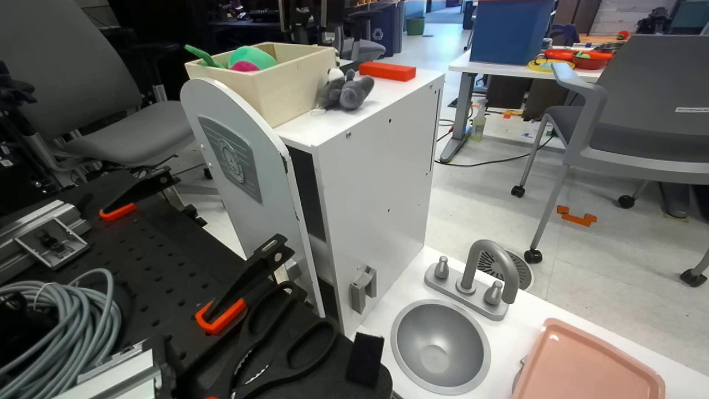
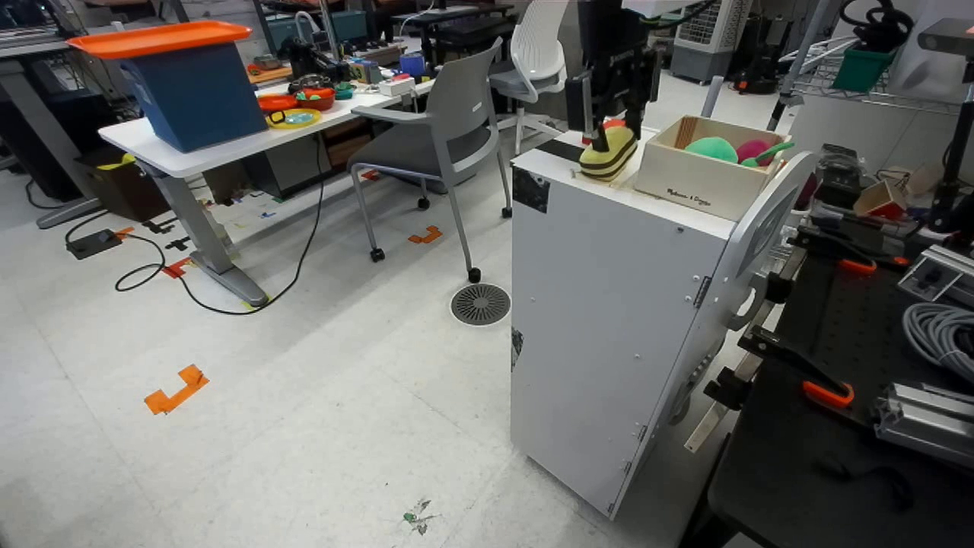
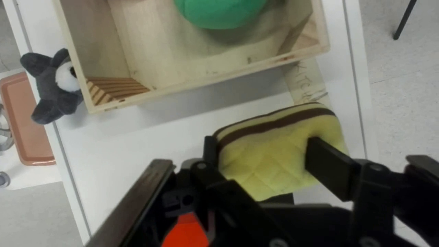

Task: Pick up the plush toy and put it in the box

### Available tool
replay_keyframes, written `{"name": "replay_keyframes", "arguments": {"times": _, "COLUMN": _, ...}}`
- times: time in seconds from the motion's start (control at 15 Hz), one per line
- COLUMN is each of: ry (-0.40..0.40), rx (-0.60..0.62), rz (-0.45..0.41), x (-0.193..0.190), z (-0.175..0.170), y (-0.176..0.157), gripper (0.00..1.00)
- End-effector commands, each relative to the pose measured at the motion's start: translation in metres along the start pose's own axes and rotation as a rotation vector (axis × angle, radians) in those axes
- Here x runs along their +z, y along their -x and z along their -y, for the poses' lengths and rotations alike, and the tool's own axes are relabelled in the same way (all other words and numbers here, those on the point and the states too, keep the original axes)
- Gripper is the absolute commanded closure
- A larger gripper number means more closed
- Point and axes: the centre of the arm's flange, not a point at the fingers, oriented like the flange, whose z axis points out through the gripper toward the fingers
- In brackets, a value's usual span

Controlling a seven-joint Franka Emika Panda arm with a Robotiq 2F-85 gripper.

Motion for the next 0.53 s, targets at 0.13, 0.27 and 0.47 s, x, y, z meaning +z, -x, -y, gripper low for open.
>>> {"name": "replay_keyframes", "arguments": {"times": 0.13, "ry": 0.006, "rx": 0.006, "rz": -0.008, "x": 0.003, "z": 0.005, "y": -0.010, "gripper": 0.79}}
{"name": "replay_keyframes", "arguments": {"times": 0.27, "ry": -0.002, "rx": 0.013, "rz": -0.012, "x": -0.002, "z": 0.005, "y": -0.010, "gripper": 0.92}}
{"name": "replay_keyframes", "arguments": {"times": 0.47, "ry": -0.013, "rx": 0.030, "rz": -0.037, "x": -0.015, "z": 0.007, "y": -0.007, "gripper": 0.98}}
